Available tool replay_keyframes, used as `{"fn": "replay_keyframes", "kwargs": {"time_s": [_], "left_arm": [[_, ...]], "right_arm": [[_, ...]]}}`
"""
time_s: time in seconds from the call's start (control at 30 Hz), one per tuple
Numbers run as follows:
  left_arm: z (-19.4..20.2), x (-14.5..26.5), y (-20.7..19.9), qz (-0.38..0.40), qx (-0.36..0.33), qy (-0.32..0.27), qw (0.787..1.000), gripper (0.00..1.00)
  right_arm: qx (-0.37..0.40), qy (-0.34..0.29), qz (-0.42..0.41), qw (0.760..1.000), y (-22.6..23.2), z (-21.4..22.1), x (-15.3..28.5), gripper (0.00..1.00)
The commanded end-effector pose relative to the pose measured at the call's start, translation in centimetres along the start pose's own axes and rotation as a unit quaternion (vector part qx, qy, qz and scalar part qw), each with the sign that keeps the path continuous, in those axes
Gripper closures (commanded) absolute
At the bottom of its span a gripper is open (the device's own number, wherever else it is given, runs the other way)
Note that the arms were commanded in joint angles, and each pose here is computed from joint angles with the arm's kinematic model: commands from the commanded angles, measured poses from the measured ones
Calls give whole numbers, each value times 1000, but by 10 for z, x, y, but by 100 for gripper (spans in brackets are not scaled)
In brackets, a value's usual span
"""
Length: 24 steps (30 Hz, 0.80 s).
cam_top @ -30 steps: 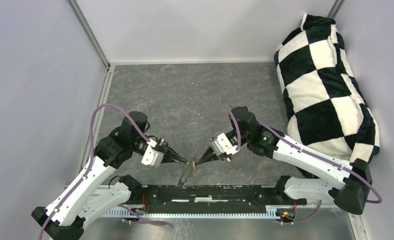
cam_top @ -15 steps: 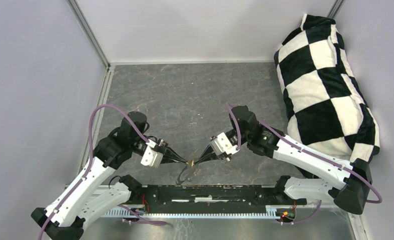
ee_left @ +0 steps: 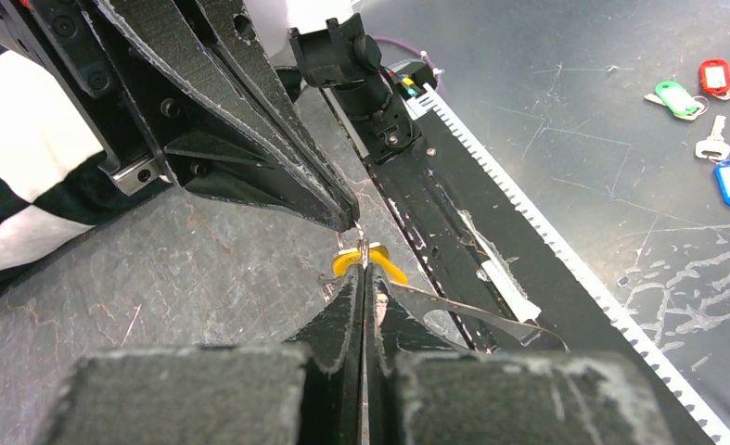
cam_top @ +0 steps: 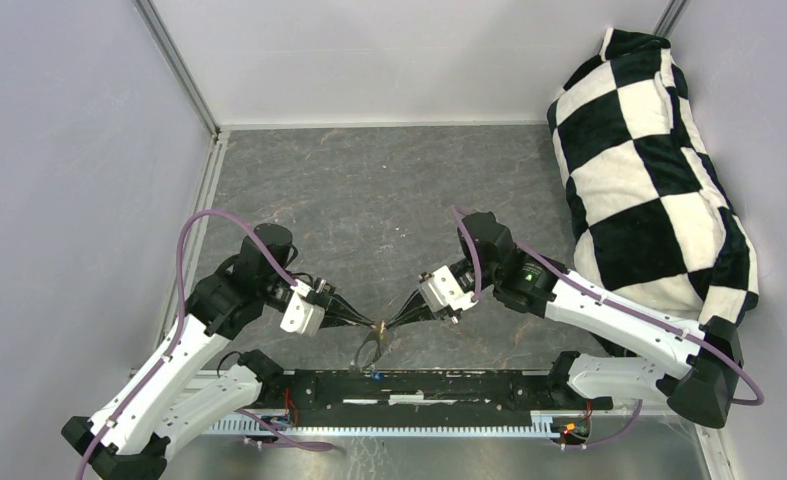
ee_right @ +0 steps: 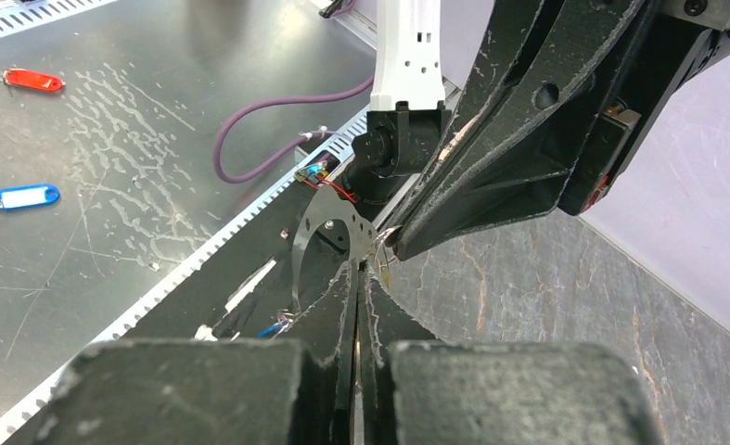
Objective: Put the keys on the keyring
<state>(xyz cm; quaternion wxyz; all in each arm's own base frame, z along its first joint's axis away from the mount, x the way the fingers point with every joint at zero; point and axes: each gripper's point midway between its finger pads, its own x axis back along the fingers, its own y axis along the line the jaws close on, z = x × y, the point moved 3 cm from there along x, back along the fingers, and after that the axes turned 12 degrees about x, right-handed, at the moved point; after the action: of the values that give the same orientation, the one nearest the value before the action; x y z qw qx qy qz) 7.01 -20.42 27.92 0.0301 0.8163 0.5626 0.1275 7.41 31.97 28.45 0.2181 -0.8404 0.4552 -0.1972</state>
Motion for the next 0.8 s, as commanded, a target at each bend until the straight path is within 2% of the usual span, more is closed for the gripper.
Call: {"fn": "replay_keyframes", "kwargs": {"time_s": [0.0,0.77], "left_arm": [[-14,2,0,2,-38,-12,999,98],[-13,2,1,0,-40,-10,999,98]], "right_arm": [[43,-20,15,999,-17,-24,0,100],[44,-26,20,999,-23,-29,-6,100]]}}
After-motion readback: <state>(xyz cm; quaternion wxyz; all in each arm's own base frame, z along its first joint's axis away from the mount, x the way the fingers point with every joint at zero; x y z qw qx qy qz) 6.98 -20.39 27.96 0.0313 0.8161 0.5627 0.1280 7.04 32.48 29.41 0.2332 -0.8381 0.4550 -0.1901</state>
